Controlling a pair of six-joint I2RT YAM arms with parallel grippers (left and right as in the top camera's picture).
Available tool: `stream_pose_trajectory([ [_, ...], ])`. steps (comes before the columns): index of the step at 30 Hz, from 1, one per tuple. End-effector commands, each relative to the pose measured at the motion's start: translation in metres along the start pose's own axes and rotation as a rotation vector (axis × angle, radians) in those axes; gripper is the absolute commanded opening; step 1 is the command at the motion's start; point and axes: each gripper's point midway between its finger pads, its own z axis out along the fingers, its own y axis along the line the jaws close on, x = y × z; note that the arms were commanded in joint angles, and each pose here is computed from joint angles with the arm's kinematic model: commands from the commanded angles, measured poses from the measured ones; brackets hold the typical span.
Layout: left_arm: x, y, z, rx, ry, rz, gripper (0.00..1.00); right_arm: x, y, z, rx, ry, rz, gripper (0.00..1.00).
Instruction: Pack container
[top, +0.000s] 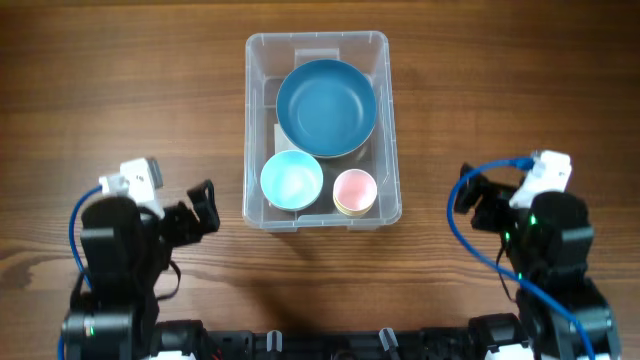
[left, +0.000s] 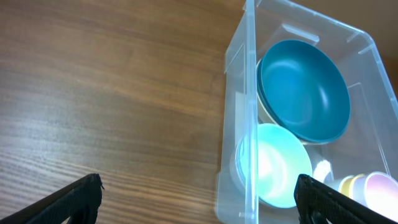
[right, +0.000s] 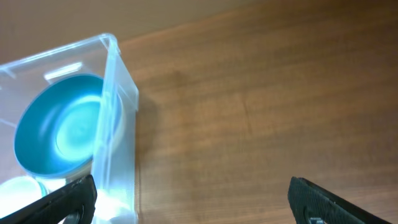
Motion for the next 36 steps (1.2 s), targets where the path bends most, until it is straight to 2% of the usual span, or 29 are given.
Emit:
stream_pose_trajectory([
  [1, 0.009, 0.000, -0.002, 0.017, -0.001, -0.022, 1.00, 0.001, -0.004, -0.009, 0.010, -0.027, 0.034, 1.00],
  [14, 0.016, 0.002, -0.001, 0.007, 0.031, -0.026, 1.00, 0.014, -0.007, 0.004, 0.035, 0.049, 0.022, 1.00],
  [17, 0.016, 0.002, -0.001, 0.007, 0.031, -0.026, 1.00, 0.011, 0.000, -0.007, -0.049, -0.086, -0.078, 1.00],
  [22, 0.016, 0.002, -0.001, 0.007, 0.031, -0.026, 1.00, 0.034, 0.014, -0.014, -0.209, -0.276, -0.190, 1.00],
  [27, 0.016, 0.002, -0.001, 0.007, 0.031, -0.026, 1.00, 0.014, 0.023, -0.008, -0.270, -0.583, -0.195, 1.00],
  [29, 0.016, 0.002, -0.001, 0.007, 0.031, -0.026, 1.00, 0.009, 0.024, -0.008, -0.282, -0.662, -0.196, 1.00],
  [31, 0.016, 0.002, -0.001, 0.007, 0.031, -0.026, 1.00, 0.014, 0.023, -0.001, -0.280, -0.683, -0.202, 1.00],
  [34, 0.016, 0.002, -0.001, 0.007, 0.031, -0.026, 1.00, 0.035, 0.027, 0.012, -0.283, -0.595, -0.320, 1.00],
  [35, 0.016, 0.002, -0.001, 0.007, 0.031, -0.026, 1.00, 0.050, 0.030, 0.018, -0.319, -0.528, -0.326, 1.00],
  [36, 0.016, 0.002, -0.001, 0.007, 0.031, -0.026, 1.00, 0.049, 0.031, 0.018, -0.327, -0.523, -0.299, 1.00],
])
